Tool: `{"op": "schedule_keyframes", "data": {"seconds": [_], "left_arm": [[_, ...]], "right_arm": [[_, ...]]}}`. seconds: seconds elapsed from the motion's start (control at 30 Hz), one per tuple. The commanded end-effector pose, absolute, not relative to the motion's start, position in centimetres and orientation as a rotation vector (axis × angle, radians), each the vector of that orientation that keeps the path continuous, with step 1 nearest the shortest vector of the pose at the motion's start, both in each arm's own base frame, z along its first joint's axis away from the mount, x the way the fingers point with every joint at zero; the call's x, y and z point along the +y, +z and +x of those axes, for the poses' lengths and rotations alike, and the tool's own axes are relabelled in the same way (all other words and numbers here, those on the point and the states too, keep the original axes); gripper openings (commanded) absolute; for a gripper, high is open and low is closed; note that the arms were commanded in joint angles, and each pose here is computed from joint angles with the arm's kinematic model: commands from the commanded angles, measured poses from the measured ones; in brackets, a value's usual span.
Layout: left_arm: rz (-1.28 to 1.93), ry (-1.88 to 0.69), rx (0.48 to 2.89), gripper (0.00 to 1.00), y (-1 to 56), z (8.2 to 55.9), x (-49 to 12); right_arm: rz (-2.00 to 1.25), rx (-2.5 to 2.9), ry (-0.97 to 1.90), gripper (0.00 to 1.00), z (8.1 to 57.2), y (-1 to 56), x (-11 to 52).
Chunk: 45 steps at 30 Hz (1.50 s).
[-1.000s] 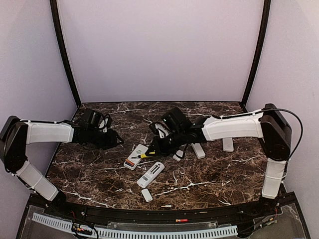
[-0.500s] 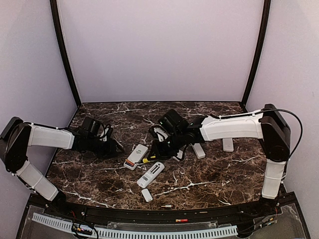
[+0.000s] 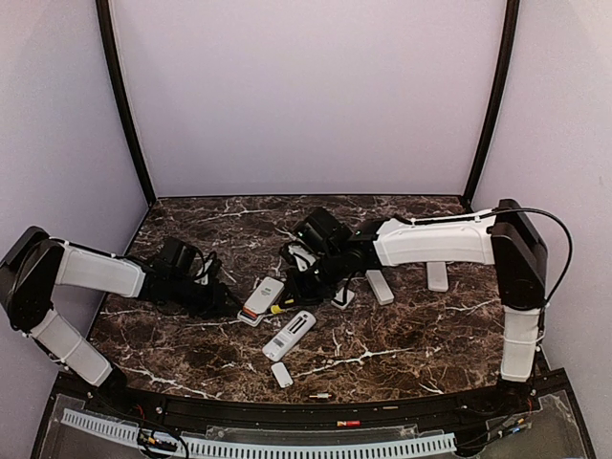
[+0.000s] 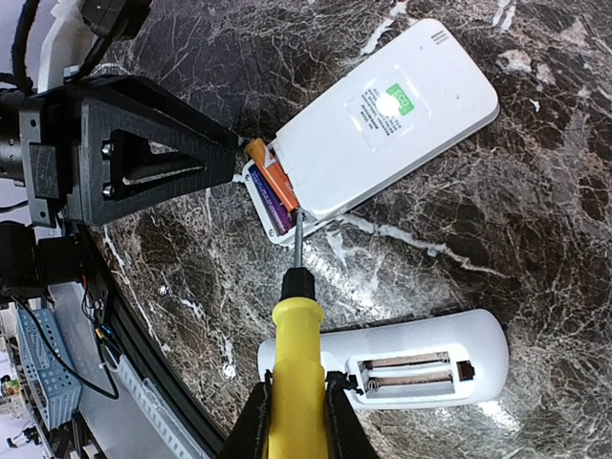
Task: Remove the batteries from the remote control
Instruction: Remove the battery from the remote control without the battery cover.
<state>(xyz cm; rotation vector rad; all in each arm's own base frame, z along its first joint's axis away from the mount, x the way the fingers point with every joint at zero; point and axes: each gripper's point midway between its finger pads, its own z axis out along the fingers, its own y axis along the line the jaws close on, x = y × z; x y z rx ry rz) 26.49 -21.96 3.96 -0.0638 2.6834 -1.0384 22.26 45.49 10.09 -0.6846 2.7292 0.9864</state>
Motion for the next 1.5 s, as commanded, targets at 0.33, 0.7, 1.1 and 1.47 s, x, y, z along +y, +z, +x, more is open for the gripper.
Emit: {"op": "schedule_keyframes", "data": {"seconds": [0.33,0.7,1.1,1.47], "left_arm": [[-0.078,-1.082,2.694,0.37,3.3,26.1,-22.5],[-0.094,-1.047,2.699,0.38,3.4,25.9,-21.9],[-0.074,-1.034,2.670,0.40,4.4,26.0,-21.8],[-0.018,-1.038,2.691,0.38,4.4,25.5,-22.2]], "right_arm": [[-0.663,2.704,1.024,0.00,22.9,9.0,47.6],[-0.602,2.641,1.148,0.00,23.5,9.9,48.8],[-0.593,2.607,1.121,0.00,24.2,11.0,48.4],[-0.707,2.645,0.970,0.00,23.2,10.5,45.3]]}}
